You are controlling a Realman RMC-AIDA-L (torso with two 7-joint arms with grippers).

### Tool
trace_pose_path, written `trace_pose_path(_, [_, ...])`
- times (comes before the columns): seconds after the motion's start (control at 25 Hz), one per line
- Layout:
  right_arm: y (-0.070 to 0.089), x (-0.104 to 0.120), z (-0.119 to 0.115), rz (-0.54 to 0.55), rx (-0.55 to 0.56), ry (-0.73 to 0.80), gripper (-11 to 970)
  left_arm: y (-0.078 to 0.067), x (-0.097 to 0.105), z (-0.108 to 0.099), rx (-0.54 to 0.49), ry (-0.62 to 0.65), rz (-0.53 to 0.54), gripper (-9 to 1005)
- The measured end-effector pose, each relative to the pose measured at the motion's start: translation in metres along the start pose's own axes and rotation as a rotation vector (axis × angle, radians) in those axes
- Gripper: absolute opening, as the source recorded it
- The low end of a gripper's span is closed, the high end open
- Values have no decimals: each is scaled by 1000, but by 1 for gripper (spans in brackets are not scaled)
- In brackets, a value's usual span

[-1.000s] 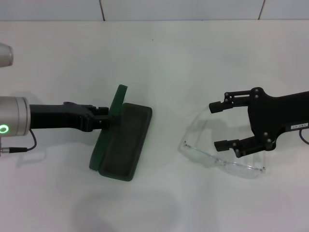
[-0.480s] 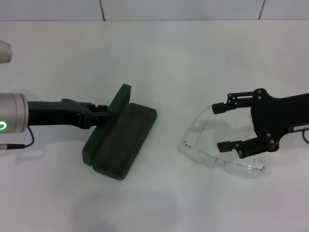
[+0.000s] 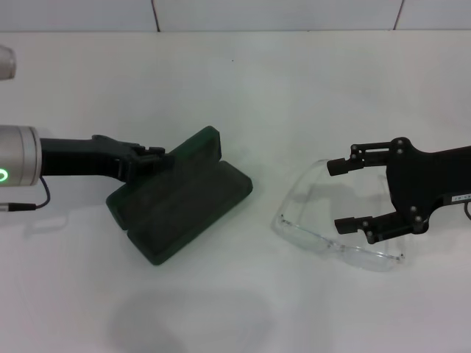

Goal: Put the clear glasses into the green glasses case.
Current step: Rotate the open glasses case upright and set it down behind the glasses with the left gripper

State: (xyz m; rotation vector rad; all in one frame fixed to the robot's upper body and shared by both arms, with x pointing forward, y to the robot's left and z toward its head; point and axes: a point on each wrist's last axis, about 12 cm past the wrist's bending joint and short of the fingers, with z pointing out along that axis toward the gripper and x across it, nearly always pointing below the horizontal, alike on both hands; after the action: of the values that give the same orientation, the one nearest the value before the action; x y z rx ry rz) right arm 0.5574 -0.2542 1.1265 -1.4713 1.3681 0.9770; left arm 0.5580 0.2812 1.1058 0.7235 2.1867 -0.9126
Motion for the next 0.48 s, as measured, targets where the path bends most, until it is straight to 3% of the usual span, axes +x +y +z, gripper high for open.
trace_pose_path(0.16, [0, 0, 0, 0, 0, -1, 772, 0, -4, 0, 4, -6, 5, 208])
trace_pose_path(0.48, [0, 0, 3, 1, -1, -5, 771, 0, -5, 0, 9, -4, 6, 242])
